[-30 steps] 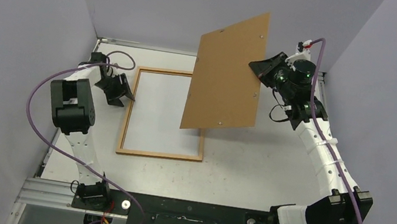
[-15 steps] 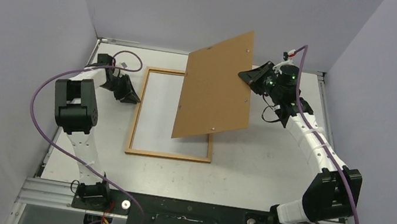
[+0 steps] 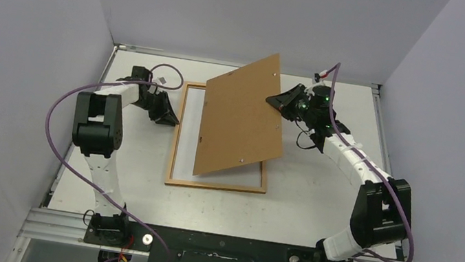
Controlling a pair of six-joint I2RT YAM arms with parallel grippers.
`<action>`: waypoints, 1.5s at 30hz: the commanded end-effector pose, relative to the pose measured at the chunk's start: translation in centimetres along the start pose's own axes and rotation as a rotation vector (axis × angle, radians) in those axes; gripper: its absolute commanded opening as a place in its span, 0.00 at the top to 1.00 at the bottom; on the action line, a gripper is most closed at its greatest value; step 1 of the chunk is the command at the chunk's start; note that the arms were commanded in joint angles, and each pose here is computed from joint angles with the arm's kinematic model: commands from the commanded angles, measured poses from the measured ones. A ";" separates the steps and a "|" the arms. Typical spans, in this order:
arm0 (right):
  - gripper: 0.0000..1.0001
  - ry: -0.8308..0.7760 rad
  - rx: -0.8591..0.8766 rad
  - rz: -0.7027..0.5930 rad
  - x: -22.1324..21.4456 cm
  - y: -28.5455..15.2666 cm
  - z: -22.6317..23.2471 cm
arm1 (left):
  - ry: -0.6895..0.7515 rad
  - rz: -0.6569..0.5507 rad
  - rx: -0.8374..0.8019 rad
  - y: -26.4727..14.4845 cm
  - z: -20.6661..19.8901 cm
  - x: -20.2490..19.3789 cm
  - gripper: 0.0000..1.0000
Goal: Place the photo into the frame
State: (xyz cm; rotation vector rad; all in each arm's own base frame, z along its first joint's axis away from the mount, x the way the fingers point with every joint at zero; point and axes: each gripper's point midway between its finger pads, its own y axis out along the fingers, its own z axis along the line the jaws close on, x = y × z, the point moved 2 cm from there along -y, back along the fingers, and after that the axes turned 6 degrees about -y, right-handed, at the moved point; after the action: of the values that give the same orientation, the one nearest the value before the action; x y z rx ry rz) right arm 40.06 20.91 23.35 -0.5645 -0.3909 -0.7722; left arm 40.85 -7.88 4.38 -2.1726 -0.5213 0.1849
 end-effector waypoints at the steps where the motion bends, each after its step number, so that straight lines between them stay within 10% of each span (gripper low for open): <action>1: 1.00 -0.015 0.160 -0.045 0.9 0.8 3.4 | 0.021 -0.036 -0.040 -1.0 -1.1 0.7 0.81; 45: 1.00 0.103 0.178 -0.004 -6.3 7.1 -2.0 | -0.036 -0.043 -0.100 -0.7 -0.9 0.4 0.76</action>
State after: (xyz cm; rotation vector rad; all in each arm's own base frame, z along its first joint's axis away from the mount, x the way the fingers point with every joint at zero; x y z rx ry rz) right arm 41.20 26.40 14.05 -0.4281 -0.2892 -0.7288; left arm 40.72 -7.74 3.93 -2.2314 -0.5776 0.2515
